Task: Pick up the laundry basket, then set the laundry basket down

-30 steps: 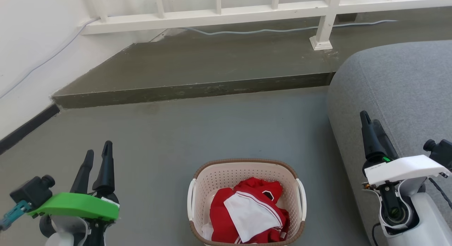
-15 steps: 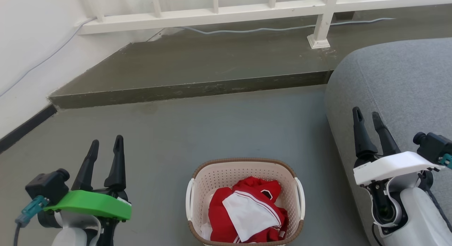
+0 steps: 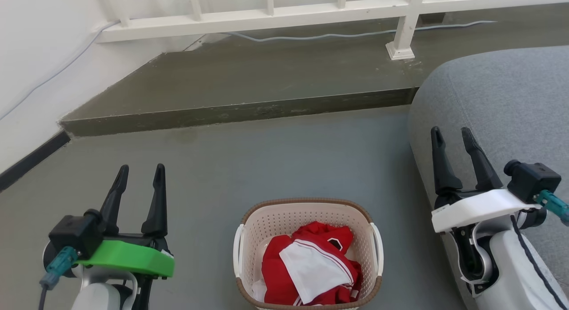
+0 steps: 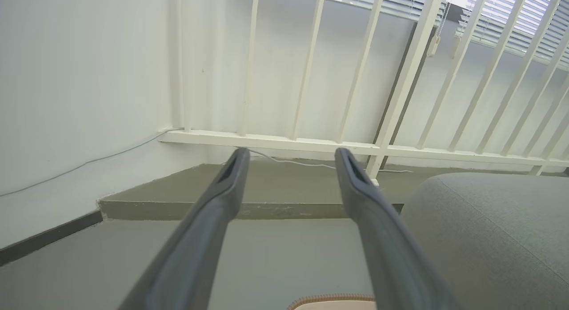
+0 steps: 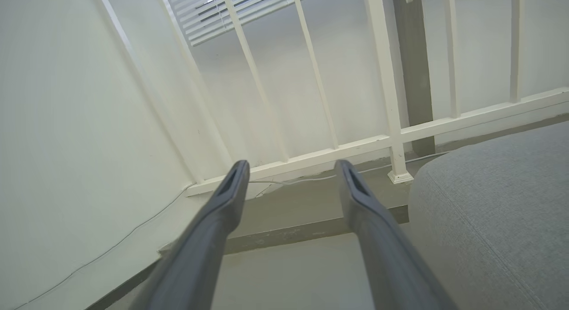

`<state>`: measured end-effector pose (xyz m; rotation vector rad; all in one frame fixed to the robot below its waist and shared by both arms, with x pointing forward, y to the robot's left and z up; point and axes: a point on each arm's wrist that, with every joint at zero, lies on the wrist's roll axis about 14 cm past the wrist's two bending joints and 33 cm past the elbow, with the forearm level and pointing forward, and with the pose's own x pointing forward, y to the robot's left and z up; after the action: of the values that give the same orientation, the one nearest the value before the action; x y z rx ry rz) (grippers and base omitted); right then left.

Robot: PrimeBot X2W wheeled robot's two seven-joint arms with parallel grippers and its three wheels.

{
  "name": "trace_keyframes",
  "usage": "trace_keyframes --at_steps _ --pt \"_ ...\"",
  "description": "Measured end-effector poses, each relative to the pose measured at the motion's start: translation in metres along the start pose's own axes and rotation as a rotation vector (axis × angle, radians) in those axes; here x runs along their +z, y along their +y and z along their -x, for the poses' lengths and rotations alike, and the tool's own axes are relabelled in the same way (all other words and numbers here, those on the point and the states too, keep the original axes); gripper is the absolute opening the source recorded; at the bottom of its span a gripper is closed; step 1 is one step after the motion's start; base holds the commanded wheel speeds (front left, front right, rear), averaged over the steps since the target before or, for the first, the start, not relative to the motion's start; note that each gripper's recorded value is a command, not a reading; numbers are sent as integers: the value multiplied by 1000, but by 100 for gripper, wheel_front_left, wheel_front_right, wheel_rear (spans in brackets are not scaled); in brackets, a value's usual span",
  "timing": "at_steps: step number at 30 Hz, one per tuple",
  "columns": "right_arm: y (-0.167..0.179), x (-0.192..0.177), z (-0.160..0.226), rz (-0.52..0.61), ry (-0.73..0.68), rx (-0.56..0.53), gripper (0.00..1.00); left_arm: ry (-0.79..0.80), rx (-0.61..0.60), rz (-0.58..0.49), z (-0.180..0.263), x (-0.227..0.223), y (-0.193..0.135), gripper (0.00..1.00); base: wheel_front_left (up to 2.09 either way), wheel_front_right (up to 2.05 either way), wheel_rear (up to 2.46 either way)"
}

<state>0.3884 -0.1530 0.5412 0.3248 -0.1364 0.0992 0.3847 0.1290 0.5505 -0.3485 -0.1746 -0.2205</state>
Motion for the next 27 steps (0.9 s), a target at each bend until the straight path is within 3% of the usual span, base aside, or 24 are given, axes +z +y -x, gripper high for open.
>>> trace_keyframes --at_steps 9,27 --pt "7 4 0 101 -30 29 100 -31 -48 -104 -2 6 -12 100 0 0 0" --pt "4 3 1 102 -30 11 100 -34 -49 -101 -3 5 -15 100 0 0 0"
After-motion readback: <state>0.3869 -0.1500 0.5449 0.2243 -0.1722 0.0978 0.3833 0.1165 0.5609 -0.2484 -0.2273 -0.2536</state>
